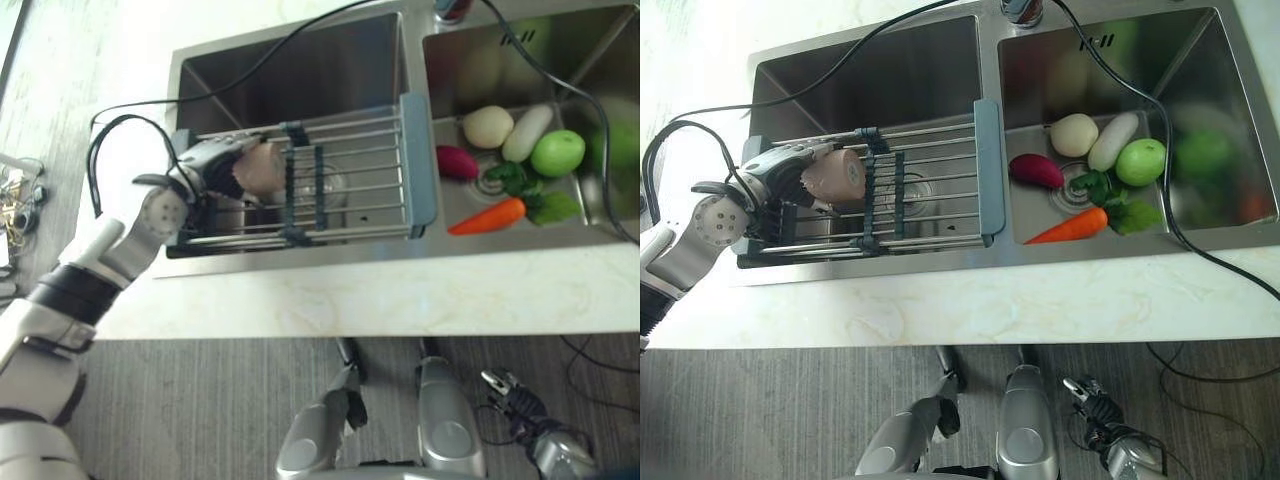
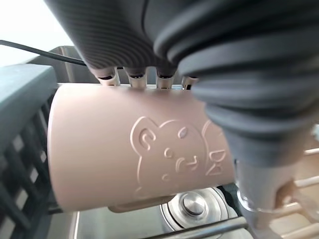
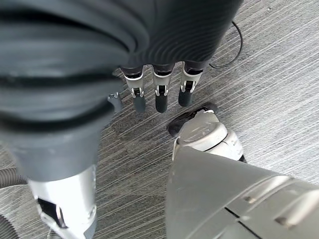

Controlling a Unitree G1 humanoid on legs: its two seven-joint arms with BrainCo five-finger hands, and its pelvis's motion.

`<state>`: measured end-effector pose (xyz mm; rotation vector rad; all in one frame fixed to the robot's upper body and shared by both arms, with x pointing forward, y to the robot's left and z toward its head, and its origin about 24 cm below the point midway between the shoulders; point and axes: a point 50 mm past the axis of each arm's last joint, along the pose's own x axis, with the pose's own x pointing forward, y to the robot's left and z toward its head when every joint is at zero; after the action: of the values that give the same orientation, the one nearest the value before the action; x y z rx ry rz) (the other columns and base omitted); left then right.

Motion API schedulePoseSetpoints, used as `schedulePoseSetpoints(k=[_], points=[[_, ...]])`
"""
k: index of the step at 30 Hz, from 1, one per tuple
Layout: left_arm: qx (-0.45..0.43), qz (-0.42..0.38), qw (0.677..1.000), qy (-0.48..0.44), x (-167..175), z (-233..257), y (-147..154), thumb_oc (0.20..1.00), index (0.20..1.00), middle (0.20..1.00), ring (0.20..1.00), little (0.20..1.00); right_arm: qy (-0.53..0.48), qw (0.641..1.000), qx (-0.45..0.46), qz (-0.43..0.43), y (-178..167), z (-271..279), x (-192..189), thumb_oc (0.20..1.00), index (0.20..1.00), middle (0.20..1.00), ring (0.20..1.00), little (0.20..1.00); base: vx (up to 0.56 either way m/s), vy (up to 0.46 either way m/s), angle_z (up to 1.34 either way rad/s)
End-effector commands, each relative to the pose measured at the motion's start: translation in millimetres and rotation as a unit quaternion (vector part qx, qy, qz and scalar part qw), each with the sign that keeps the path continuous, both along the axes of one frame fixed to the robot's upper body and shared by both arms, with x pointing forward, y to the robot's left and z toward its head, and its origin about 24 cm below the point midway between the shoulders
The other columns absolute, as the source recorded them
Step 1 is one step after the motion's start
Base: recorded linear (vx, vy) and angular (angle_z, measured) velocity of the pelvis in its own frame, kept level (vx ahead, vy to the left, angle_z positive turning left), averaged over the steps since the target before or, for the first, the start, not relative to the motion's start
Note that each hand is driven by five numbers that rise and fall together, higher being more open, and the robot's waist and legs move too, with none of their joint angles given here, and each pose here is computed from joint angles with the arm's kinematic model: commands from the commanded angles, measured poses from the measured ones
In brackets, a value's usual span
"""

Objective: Place the dishes in the dishwasher.

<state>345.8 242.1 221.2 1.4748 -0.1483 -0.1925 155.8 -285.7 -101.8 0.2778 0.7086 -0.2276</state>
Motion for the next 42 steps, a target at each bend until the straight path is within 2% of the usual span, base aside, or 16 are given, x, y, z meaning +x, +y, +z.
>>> schedulePoseSetpoints(k=[1, 11, 16, 22, 23, 24, 25, 31, 36, 42], points=[[0.021, 0.136, 0.986, 0.093, 0, -42, 50, 1.0, 1.0, 1.0, 1.0, 1.0, -0.024, 1.0, -0.005, -0.007, -6, 8, 5, 1.0, 1.0, 1.0, 1.0, 1.0, -0.02, 0.014, -0.07], [0.142, 0.166, 0.974, 0.061, 9, -22, 66, 1.0, 1.0, 1.0, 1.0, 1.0, -0.053, 0.999, -0.01, 0.003, -5, 19, 22, 1.0, 1.0, 1.0, 1.0, 1.0, -0.01, 0.005, -0.02], [0.237, 0.14, 0.96, 0.05, 15, 0, 56, 1.0, 1.0, 1.0, 1.0, 1.0, -0.079, 0.997, -0.005, 0.006, -6, 27, 32, 1.0, 1.0, 1.0, 1.0, 1.0, -0.05, 0.009, -0.02], [0.261, 0.133, 0.955, 0.036, 17, 9, 50, 1.0, 1.0, 1.0, 1.0, 1.0, -0.104, 0.994, 0.0, 0.014, -1, 32, 39, 1.0, 1.0, 1.0, 1.0, 1.0, -0.04, 0.004, 0.02], [0.265, 0.133, 0.954, 0.036, 18, 10, 50, 0.95, 0.95, 0.95, 0.95, 0.95, -0.106, 0.994, 0.0, 0.013, -1, 33, 40, 1.0, 1.0, 1.0, 1.0, 1.0, -0.05, 0.019, -0.02], [0.27, 0.13, 0.953, 0.037, 18, 10, 49, 0.755, 0.755, 0.755, 0.755, 0.755, -0.108, 0.994, -0.001, 0.012, -1, 33, 41, 1.0, 1.0, 1.0, 1.0, 1.0, -0.05, 0.033, -0.01], [0.287, 0.122, 0.949, 0.041, 18, 10, 48, 0.2, 0.2, 0.2, 0.2, 0.2, -0.11, 0.994, -0.002, 0.012, -2, 35, 42, 1.0, 1.0, 1.0, 1.0, 1.0, -0.05, 0.036, 0.0], [0.329, 0.12, 0.933, 0.086, 17, 3, 54, 0.2, 0.2, 0.2, 0.2, 0.2, -0.12, 0.993, -0.005, 0.009, -3, 37, 44, 1.0, 1.0, 1.0, 1.0, 1.0, -0.02, 0.006, 0.0], [0.322, 0.111, 0.936, 0.088, 17, 5, 53, 0.2, 0.2, 0.2, 0.2, 0.2, -0.121, 0.993, -0.005, 0.011, -5, 38, 45, 1.0, 1.0, 1.0, 1.0, 1.0, 0.0, 0.0, 0.0], [0.21, 0.097, 0.973, 0.022, 13, 14, 48, 0.2, 0.2, 0.2, 0.2, 0.2, -0.113, 0.993, 0.008, -0.012, 2, 28, 36, 1.0, 1.0, 1.0, 1.0, 1.0, 0.0, -0.033, -0.01]])
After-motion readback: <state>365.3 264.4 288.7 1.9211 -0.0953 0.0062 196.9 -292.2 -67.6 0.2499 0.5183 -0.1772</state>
